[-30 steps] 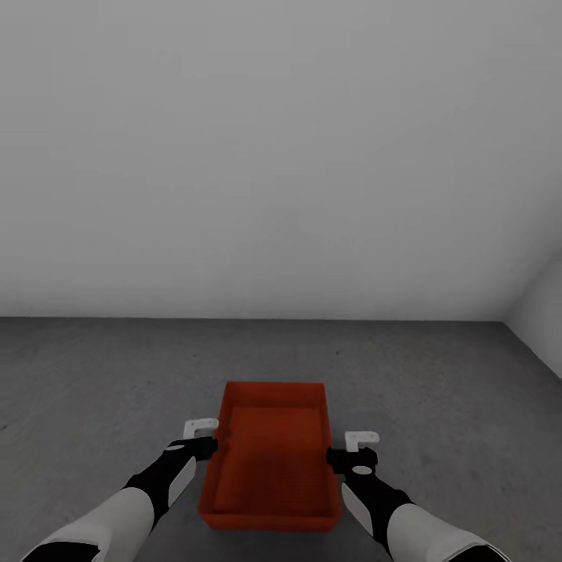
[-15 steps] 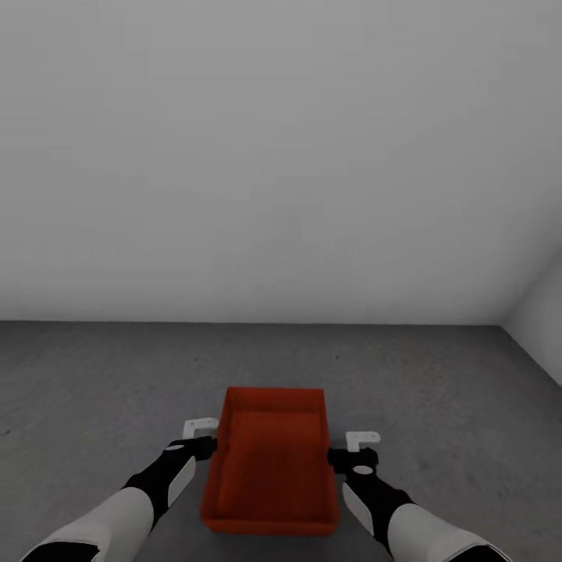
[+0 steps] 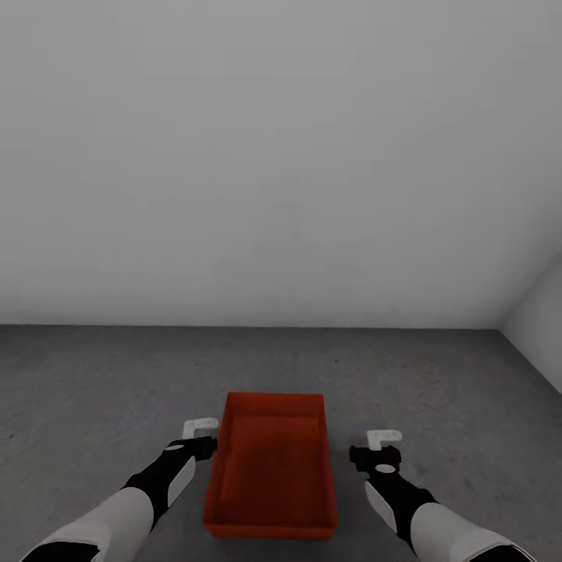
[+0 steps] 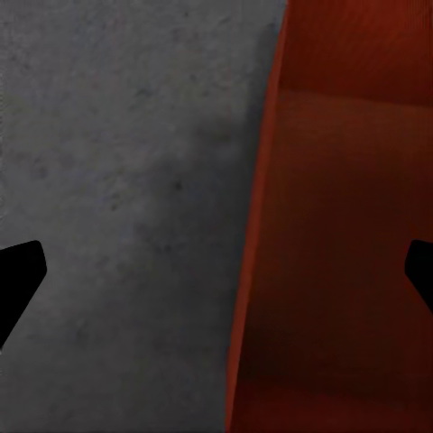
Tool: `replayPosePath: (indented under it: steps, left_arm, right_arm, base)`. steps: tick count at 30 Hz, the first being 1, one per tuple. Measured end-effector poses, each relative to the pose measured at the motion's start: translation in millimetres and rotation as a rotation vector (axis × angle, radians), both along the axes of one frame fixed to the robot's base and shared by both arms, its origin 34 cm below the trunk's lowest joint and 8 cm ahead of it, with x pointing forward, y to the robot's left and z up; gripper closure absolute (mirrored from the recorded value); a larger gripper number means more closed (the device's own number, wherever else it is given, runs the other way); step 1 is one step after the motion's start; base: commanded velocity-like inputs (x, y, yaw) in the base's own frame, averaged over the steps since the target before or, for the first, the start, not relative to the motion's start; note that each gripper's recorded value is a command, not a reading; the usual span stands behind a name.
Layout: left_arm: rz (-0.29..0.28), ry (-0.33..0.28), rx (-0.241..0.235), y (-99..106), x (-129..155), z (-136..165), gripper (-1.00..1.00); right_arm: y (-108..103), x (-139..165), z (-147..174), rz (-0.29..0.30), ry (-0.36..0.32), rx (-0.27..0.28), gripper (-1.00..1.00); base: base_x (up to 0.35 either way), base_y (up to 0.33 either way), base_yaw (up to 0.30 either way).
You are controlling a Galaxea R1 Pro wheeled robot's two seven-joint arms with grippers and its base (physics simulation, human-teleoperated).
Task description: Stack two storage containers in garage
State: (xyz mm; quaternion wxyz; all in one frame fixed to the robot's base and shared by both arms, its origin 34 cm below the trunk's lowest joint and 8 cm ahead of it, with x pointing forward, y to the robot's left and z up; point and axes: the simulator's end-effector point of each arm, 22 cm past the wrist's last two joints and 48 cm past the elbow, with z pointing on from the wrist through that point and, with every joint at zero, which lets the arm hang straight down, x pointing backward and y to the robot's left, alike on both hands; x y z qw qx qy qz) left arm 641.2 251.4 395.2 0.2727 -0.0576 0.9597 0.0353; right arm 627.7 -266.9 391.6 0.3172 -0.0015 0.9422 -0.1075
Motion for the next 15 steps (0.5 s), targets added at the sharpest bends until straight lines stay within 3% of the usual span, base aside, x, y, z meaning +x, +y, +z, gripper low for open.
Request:
replayPosePath:
  steps: [8, 15]
  left_arm:
    - [0.000, 0.001, 0.000, 0.0, 2.3, 16.1, -1.00]
    - [0.000, 0.002, 0.000, 0.0, 4.4, 30.1, -1.00]
  right_arm:
    - [-12.4, 4.1, 17.3, 0.003, -0.003, -0.014, -1.00]
    - [5.3, 7.5, 29.0, 0.043, 0.002, 0.043, -1.00]
  base:
    - [0.000, 0.000, 0.000]
    - [0.000, 0.000, 0.000]
